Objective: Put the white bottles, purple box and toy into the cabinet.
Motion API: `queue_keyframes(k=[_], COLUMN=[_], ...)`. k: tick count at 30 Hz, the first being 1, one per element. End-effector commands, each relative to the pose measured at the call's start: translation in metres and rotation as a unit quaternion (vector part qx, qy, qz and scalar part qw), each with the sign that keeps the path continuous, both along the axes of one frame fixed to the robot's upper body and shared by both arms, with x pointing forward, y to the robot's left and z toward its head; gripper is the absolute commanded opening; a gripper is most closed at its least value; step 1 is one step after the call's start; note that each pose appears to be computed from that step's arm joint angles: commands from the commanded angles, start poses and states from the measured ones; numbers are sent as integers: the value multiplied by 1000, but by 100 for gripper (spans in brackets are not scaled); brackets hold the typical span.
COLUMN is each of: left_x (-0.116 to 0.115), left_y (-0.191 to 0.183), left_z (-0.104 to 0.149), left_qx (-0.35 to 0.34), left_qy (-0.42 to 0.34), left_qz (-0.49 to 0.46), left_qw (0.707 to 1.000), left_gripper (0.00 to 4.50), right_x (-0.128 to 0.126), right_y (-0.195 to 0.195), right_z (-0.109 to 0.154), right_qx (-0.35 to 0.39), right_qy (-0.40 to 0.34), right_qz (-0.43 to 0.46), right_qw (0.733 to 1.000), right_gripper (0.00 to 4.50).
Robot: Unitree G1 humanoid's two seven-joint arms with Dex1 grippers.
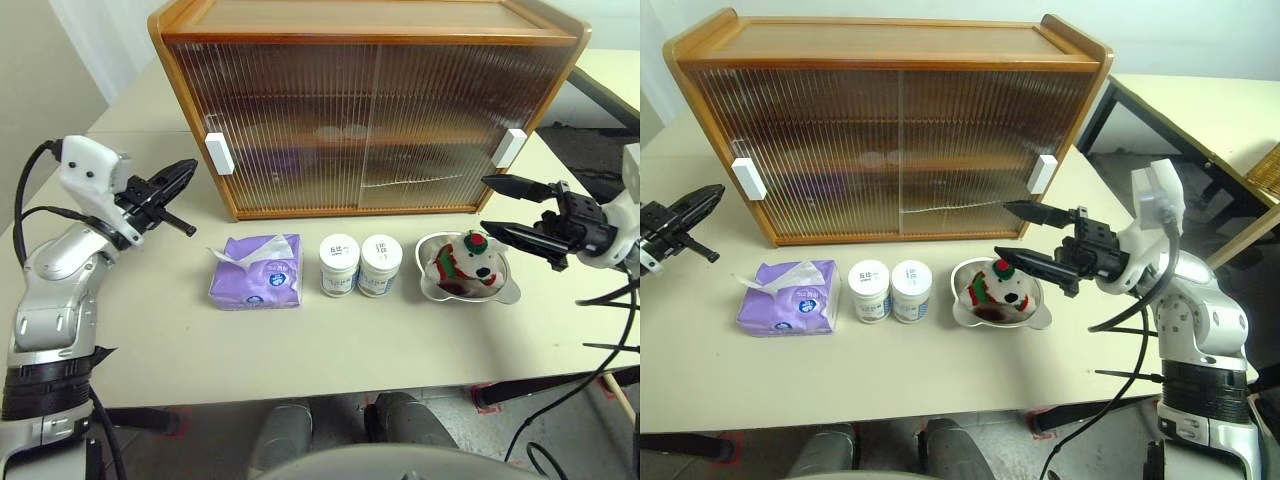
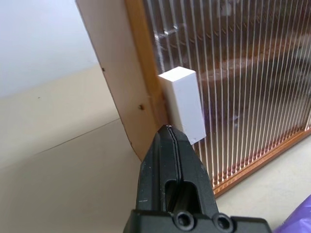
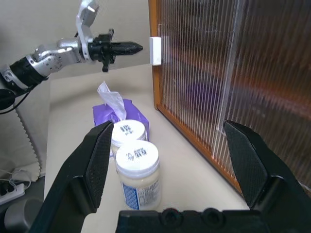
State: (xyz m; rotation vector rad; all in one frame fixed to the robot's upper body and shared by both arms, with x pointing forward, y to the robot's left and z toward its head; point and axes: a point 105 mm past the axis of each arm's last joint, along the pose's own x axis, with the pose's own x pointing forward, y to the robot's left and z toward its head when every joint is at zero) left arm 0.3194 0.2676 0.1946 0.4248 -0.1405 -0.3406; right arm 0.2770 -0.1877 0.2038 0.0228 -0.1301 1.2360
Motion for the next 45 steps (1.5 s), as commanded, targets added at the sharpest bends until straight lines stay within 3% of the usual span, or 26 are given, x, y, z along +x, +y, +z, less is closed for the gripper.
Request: queue_keyframes(k=[1, 15, 24, 45], left_x=[4, 27, 26, 28], left_y=[0, -9, -5, -32], left_z=[-5, -8, -12, -2], left_qx=[0, -31, -31, -32], left_qy=[2, -1, 3, -2], left_qz=[8, 28, 29, 2], left_qw=[1000, 999, 999, 999], left_gripper=[3, 3, 3, 3], right_x=[0, -2, -6, -9], right_y=[8, 13, 6, -13], right_z=[4, 13, 3, -10], right_qx=[5, 53, 85, 82], right_qy=[2, -21, -36, -31], right_qz=[7, 8, 6, 6], right_qw=[1000, 998, 996, 996], right_gripper=[450, 450, 450, 450])
